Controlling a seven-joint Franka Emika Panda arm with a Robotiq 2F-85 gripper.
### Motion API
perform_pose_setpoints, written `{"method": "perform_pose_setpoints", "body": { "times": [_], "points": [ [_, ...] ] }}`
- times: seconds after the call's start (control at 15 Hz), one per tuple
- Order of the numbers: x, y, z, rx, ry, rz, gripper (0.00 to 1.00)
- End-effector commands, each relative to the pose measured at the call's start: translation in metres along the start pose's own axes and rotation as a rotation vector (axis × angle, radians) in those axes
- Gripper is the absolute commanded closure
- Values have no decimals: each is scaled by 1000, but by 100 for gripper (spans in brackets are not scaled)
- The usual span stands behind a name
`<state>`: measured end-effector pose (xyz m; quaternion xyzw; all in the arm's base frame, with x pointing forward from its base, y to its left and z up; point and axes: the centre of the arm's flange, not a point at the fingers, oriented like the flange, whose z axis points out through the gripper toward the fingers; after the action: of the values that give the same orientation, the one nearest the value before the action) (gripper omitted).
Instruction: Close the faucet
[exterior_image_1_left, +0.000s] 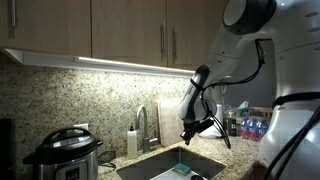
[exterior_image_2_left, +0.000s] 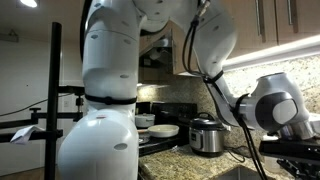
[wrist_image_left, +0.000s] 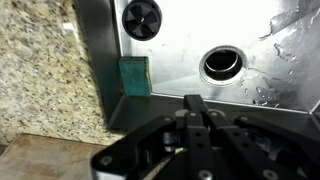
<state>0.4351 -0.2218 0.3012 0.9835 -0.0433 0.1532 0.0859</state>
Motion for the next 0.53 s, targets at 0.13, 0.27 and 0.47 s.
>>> {"method": "perform_pose_setpoints", "body": {
  "times": [0.13, 0.27, 0.47],
  "points": [
    [-31, -5, -73, -63, -79, 44, 100],
    [-28, 0, -91, -63, -125, 59, 100],
    [-24, 2, -112, -62, -167, 64, 100]
  ]
}}
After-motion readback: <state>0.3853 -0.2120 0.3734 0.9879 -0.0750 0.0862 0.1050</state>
